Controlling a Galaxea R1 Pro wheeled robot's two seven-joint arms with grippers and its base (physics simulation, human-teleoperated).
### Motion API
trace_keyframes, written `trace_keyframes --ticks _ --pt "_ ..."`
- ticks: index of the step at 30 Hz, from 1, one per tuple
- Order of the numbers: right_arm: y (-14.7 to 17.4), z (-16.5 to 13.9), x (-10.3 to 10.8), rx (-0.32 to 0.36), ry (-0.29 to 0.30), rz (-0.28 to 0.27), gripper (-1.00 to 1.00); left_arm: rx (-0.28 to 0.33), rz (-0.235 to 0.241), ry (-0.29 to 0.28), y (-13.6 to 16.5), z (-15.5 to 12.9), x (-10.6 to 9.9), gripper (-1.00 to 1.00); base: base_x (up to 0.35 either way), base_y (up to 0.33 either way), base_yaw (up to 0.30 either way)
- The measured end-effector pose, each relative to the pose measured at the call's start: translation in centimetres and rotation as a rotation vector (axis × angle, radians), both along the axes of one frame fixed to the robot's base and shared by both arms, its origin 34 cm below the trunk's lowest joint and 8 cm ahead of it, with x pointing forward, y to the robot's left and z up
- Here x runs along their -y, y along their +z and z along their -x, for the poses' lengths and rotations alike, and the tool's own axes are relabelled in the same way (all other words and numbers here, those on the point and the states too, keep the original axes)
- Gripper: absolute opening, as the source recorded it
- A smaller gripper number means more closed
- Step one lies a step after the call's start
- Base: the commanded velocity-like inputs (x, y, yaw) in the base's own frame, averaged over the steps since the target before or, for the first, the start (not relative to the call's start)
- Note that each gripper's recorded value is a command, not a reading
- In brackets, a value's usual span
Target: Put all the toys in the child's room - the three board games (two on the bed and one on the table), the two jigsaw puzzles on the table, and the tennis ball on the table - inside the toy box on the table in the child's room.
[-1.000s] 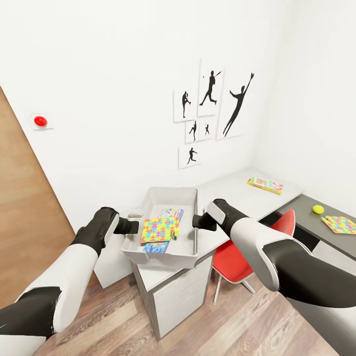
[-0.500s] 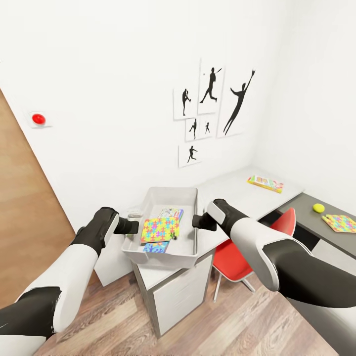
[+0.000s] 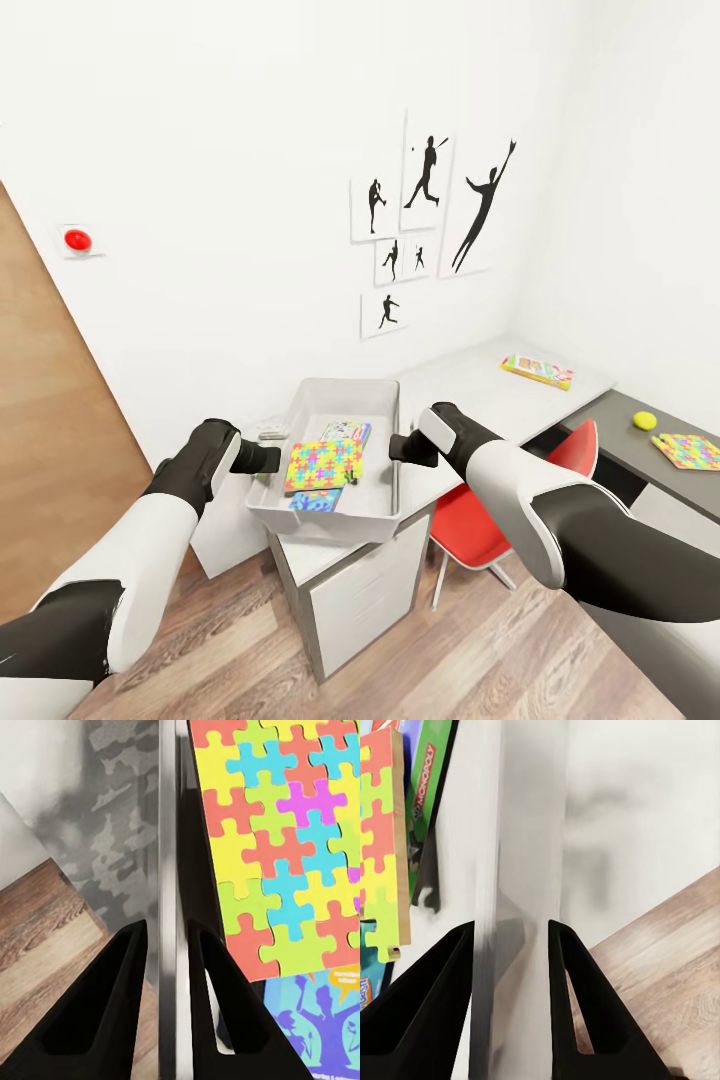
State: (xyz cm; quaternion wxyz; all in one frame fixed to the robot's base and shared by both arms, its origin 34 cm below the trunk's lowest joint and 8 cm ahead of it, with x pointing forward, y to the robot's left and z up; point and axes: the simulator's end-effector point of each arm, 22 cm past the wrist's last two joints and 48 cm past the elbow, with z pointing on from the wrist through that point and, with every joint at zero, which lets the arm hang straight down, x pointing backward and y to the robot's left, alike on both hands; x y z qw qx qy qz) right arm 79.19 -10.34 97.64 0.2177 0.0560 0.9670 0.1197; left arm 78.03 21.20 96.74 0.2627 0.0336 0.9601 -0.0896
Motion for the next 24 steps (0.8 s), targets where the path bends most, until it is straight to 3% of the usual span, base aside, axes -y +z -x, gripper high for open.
trace_keyframes --ticks 6,7,8,24 --pt "0.0 0.0 0.0 0.000 0.000 0.000 -1.00 0.000 0.000 0.000 0.0 0.0 0.0 -1.00 0.000 0.000 0.000" --pt "0.0 0.0 0.0 0.000 0.000 0.000 1.00 0.000 0.000 0.000 0.0 0.0 0.0 1.00 0.000 0.000 0.000" --pt "1.0 -1.7 0.2 0.079 -0.039 -0.012 1.00 -0.003 0.016 -0.007 0.0 0.1 1.0 1.00 0.000 0.000 0.000" --pt "1.0 -1.7 0.2 0.081 -0.040 -0.013 1.00 -0.005 0.021 -0.005 0.0 0.2 1.0 1.00 0.000 0.000 0.000"
